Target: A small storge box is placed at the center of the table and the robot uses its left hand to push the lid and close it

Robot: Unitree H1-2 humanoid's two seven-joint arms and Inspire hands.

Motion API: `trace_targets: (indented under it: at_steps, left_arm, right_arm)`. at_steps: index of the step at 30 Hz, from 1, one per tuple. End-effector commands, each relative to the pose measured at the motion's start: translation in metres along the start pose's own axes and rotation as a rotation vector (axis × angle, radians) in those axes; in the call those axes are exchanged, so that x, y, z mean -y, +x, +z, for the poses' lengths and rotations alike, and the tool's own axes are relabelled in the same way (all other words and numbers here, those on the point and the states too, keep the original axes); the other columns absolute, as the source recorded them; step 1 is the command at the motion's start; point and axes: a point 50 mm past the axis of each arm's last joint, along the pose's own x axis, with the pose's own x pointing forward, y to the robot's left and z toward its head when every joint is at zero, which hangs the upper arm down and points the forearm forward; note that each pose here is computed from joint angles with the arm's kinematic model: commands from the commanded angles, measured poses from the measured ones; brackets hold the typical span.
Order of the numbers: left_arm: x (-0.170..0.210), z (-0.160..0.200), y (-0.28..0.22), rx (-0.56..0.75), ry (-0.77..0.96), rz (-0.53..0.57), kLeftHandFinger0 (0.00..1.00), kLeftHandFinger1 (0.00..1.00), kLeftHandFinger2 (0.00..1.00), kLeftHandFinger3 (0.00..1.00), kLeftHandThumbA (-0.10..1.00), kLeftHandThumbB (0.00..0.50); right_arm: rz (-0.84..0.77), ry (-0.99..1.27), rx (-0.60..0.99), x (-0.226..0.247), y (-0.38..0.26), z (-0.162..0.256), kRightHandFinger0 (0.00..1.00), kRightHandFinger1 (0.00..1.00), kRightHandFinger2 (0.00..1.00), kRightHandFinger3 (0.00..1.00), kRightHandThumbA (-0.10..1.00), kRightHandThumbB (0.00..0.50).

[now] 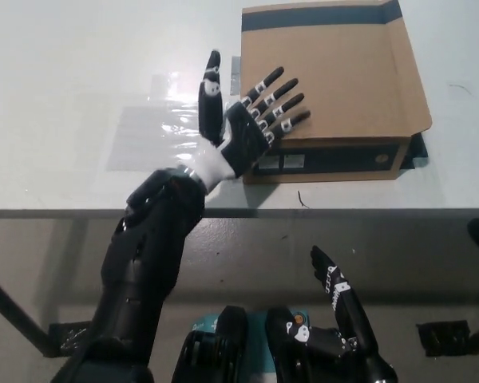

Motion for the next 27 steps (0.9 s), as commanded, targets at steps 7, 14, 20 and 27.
trace_targets:
  at_steps: [7,14,20,27]
  left_arm:
    - [0.079,0.062,-0.046,0.145,0.217,-0.255,1.00,1.00,1.00,1.00,1.00,0.413]
    - [0.156,0.117,-0.150,0.453,0.584,-0.471,1.00,1.00,1.00,1.00,1.00,0.404]
    - [0.121,0.082,-0.219,0.511,0.828,-0.350,1.00,1.00,1.00,1.00,1.00,0.379]
    - [0.032,0.027,-0.247,0.382,1.055,-0.019,1.00,1.00,1.00,1.00,1.00,0.291]
  right_arm:
    - [0.034,-0.013,0.109,0.001,0.014,0.019,1.00,1.00,1.00,1.00,1.00,0.336]
    - [0.032,-0.023,0.109,0.007,0.016,0.019,1.00,1.00,1.00,1.00,1.00,0.330]
    - [0.029,-0.017,0.100,0.008,0.014,0.016,1.00,1.00,1.00,1.00,1.00,0.331]
    - [0.027,-0.021,0.101,0.006,0.012,0.017,1.00,1.00,1.00,1.00,1.00,0.315]
